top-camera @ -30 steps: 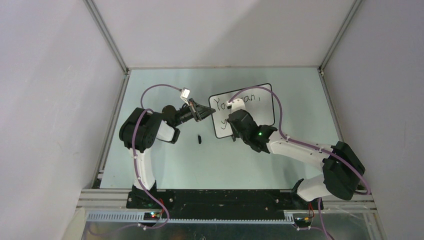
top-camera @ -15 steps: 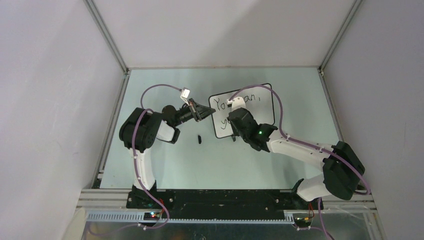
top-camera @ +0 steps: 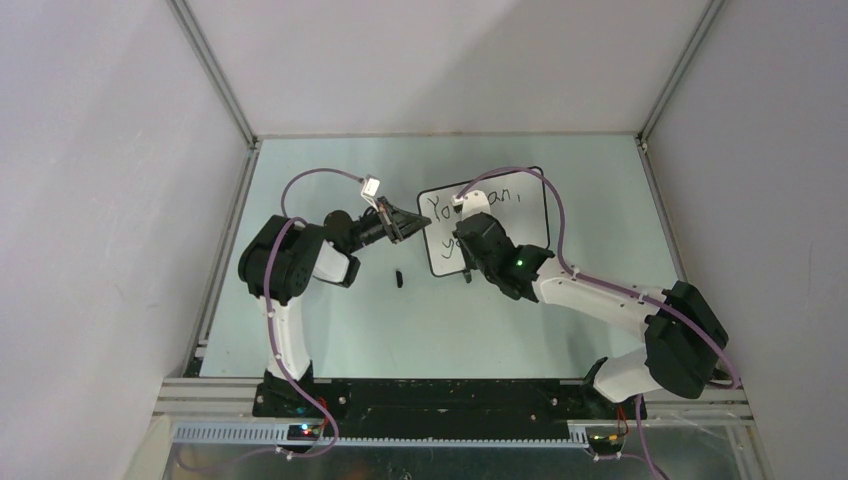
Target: Write a sentence on the whiteboard
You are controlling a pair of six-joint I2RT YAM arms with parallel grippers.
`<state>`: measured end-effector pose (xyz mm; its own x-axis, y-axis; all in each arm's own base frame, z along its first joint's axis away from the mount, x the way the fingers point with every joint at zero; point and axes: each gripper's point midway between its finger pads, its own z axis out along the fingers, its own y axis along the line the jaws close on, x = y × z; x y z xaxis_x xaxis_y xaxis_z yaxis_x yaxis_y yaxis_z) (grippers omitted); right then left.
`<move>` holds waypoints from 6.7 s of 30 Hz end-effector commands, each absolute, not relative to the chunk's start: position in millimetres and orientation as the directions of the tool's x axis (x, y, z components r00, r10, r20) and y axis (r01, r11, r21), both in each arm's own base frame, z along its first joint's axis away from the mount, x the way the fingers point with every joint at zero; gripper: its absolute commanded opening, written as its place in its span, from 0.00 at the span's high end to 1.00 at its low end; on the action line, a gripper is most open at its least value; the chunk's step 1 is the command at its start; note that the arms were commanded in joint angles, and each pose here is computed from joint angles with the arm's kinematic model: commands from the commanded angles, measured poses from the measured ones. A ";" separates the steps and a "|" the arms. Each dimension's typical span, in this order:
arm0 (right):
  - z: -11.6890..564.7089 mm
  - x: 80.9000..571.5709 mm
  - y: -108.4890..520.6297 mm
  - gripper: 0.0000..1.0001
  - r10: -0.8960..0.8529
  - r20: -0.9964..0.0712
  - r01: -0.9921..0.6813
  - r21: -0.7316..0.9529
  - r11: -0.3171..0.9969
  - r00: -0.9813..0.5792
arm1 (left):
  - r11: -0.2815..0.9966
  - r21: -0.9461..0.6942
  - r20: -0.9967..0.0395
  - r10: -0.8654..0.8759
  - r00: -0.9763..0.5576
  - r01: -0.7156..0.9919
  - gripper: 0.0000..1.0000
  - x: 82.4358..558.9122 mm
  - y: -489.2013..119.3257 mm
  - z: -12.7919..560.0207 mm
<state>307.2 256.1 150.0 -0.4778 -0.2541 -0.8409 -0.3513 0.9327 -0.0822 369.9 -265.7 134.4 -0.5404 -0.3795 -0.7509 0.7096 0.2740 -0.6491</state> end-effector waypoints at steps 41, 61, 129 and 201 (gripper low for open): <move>175.2 314.6 242.3 1.00 -0.149 -0.889 -0.328 0.002 0.945 -0.434 | 0.246 -0.588 -0.790 -0.380 -0.481 0.771 1.00 370.2 -267.5 153.5; 159.2 315.1 246.0 1.00 -0.172 -0.870 -0.335 -0.009 0.942 -0.462 | 0.245 -0.588 -0.790 -0.378 -0.482 0.771 1.00 369.8 -267.9 153.1; 173.9 328.6 235.3 1.00 -0.159 -0.878 -0.261 -0.040 0.965 -0.451 | 0.243 -0.590 -0.789 -0.378 -0.485 0.770 1.00 370.4 -268.0 152.8; 149.8 311.9 219.1 1.00 -0.172 -0.841 -0.245 -0.049 0.968 -0.513 | 0.238 -0.591 -0.788 -0.377 -0.487 0.771 1.00 368.9 -270.1 153.9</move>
